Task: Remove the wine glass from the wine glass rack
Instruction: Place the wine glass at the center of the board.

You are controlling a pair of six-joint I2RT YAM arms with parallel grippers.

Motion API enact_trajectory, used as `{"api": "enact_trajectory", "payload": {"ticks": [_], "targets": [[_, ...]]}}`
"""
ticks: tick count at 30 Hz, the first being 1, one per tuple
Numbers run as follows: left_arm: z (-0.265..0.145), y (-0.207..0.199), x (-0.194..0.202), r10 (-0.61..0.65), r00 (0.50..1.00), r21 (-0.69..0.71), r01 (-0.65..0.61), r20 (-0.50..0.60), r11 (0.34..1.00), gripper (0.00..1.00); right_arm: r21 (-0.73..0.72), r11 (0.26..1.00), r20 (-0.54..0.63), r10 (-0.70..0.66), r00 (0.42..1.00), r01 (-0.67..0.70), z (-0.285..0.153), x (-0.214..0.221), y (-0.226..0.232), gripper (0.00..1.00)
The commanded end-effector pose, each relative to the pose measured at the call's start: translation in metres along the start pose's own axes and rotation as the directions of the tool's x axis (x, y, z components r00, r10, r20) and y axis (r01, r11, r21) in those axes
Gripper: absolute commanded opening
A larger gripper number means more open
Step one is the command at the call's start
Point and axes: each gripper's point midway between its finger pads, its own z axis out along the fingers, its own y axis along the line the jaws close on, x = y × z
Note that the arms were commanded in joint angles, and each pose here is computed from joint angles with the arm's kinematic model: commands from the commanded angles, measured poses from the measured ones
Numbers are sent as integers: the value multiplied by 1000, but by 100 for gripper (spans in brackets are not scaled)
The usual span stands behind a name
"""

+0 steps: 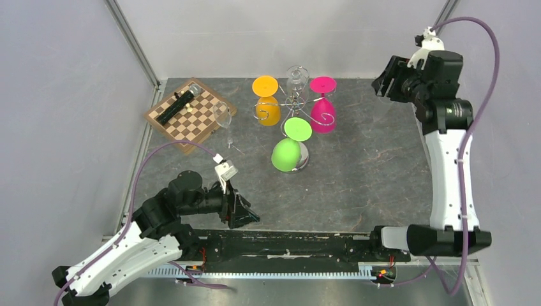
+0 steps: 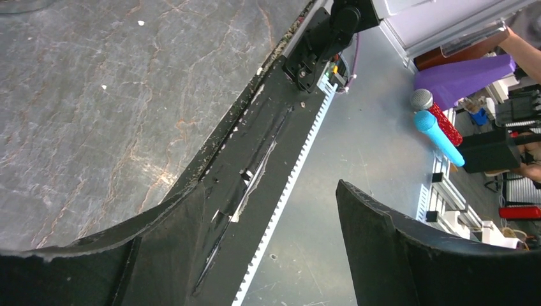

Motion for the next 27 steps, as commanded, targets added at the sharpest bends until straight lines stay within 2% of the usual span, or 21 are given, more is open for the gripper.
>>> {"api": "enact_trajectory", "payload": {"ticks": [1, 6, 11, 17, 27], "targets": [[-8, -10, -25, -15, 997, -13, 16, 79, 1000, 82, -210, 977, 80, 63, 995, -45, -28, -9, 41, 63], [-12, -8, -36, -22, 993, -50, 28, 119, 998, 86, -387, 920, 95, 107, 990, -62, -62, 4, 75, 65], [-16, -8, -44, -32, 988, -71, 44, 151, 997, 87, -489, 868, 87, 145, 986, -84, -90, 17, 96, 65], [-32, -8, -62, -31, 969, -117, 61, 244, 991, 87, -631, 754, 6, 239, 971, -181, -114, 48, 124, 65], [-57, 1, -80, -1, 929, -204, 82, 371, 975, 87, -713, 616, -115, 367, 923, -333, -132, 90, 141, 64]]}}
